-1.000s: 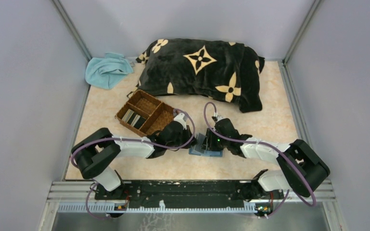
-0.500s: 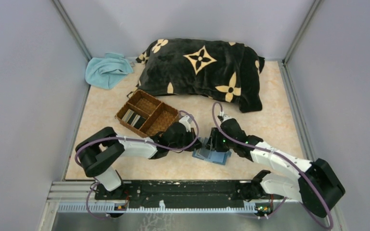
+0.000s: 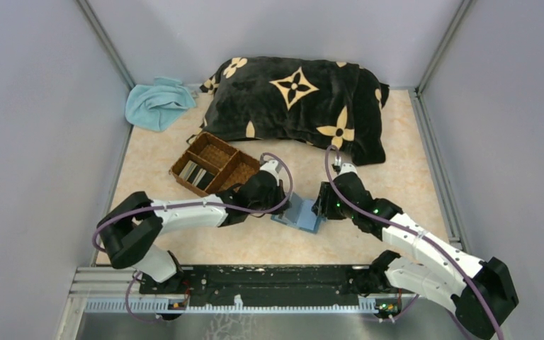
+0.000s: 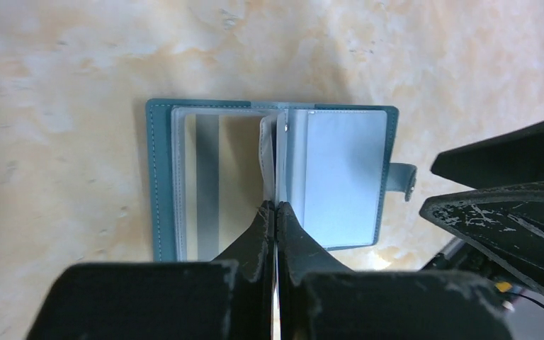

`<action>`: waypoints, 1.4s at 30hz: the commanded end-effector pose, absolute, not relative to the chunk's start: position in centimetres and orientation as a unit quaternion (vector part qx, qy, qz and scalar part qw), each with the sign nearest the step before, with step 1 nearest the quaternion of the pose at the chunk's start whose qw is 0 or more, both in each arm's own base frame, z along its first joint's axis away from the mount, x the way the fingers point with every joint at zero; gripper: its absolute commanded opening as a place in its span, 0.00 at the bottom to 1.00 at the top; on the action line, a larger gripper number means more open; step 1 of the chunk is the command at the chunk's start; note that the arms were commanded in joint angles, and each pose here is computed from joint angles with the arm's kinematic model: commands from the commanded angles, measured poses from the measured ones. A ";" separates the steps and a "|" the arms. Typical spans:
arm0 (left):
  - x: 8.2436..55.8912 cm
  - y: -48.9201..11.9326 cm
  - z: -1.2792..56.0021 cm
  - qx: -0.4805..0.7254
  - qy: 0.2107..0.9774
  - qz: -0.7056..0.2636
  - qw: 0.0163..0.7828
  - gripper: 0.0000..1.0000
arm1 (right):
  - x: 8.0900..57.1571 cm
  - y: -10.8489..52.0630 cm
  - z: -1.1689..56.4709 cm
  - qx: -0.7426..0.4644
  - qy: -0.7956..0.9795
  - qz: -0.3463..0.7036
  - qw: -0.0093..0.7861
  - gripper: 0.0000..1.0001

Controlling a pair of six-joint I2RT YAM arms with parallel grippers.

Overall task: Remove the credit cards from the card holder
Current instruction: Remove the credit card from the card holder.

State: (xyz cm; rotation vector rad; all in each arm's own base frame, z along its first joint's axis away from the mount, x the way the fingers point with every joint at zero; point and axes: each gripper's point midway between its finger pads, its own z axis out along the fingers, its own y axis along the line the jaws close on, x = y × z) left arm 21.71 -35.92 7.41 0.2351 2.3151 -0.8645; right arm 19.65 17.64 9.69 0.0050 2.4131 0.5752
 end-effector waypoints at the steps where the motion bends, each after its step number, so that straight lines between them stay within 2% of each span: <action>1: 22.5 -33.4 8.2 0.107 0.899 -0.249 0.344 0.00 | 20.5 17.3 10.8 0.003 0.914 0.213 0.346 0.45; 18: 22.8 -35.1 5.9 0.175 0.926 -0.048 0.331 0.00 | 20.3 16.4 9.8 0.009 0.918 0.198 0.345 0.46; 25: 21.3 -38.6 5.7 0.203 0.920 -0.067 0.328 0.01 | 20.4 15.0 10.3 0.027 0.917 0.177 0.356 0.46; 27: 20.9 -39.5 5.6 0.211 0.919 -0.081 0.323 0.06 | 20.5 14.2 10.4 0.040 0.918 0.163 0.361 0.46; 34: 19.8 -41.5 5.6 0.214 0.915 -0.136 0.314 0.31 | 20.5 12.4 10.2 0.072 0.919 0.141 0.362 0.47; 38: 19.2 -42.7 5.9 0.225 0.907 -0.173 0.311 0.61 | 20.6 12.2 10.5 0.078 0.916 0.143 0.367 0.47; 42: 18.3 -43.6 6.3 0.227 0.900 -0.217 0.303 0.77 | 20.6 12.1 10.8 0.079 0.914 0.145 0.370 0.47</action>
